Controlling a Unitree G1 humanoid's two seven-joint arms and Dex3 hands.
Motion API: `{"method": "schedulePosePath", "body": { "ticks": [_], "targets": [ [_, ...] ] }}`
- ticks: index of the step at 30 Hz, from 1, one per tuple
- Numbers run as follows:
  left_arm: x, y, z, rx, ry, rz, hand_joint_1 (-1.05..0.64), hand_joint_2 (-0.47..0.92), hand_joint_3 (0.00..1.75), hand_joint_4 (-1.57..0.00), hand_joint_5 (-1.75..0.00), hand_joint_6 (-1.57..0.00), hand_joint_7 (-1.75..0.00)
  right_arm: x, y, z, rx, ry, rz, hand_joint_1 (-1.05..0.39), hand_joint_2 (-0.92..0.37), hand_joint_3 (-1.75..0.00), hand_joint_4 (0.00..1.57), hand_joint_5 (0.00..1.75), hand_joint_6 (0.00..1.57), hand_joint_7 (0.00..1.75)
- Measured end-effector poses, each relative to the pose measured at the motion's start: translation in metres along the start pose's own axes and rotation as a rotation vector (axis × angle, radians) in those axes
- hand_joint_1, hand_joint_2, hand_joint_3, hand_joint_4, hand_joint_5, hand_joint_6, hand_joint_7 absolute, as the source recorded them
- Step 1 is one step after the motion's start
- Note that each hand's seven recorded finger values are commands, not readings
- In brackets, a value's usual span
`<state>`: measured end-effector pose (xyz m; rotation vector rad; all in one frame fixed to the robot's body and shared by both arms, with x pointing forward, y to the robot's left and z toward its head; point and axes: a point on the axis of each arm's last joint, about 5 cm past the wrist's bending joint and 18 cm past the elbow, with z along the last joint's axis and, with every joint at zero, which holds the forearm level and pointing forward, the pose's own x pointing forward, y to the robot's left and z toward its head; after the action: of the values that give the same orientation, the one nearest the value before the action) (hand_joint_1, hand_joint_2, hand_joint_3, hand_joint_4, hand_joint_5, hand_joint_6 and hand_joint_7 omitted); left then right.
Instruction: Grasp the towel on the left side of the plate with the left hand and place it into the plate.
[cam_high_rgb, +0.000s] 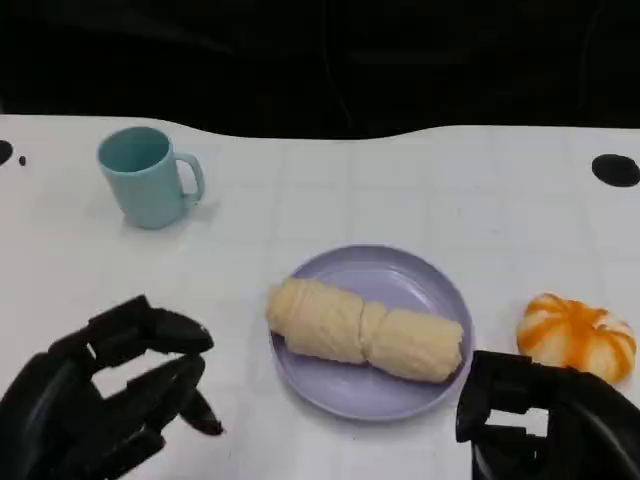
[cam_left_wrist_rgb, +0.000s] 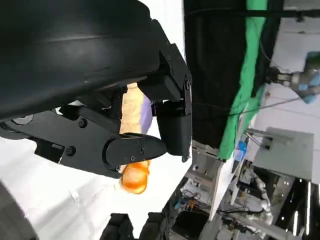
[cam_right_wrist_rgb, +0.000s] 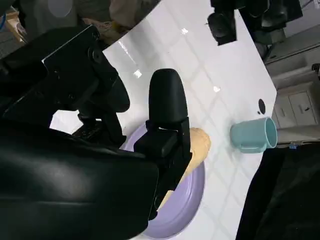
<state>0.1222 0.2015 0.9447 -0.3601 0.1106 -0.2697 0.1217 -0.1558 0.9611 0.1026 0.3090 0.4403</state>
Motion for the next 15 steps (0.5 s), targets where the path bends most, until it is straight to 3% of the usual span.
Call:
{"method": "schedulePosePath", "body": {
  "ticks": [4,8,15],
  "targets": [
    [-0.005,-0.002,-0.007,-0.057,0.018,0.025,-0.23,0.84,0.66,-0.73,-1.74,-0.68,-1.52,-0.001,-0.0021,0.000,0.001,-0.001,-0.009,0.08,-0.48,-1.49,0.83,1.75,0.67,1.62],
    [-0.006,-0.006,-0.014,-0.090,0.027,0.036,-0.23,0.74,0.78,-0.77,-1.75,-0.73,-1.50,-0.001,-0.0051,-0.001,0.003,-0.006,-0.014,0.07,-0.48,-1.47,0.82,1.75,0.67,1.62],
    [-0.004,0.000,-0.027,-0.141,0.075,0.061,-0.24,0.65,0.90,-0.81,-1.69,-0.79,-1.43,-0.001,-0.0105,-0.004,0.011,-0.010,-0.023,0.07,-0.50,-1.48,0.81,1.75,0.67,1.64]
  ]
}}
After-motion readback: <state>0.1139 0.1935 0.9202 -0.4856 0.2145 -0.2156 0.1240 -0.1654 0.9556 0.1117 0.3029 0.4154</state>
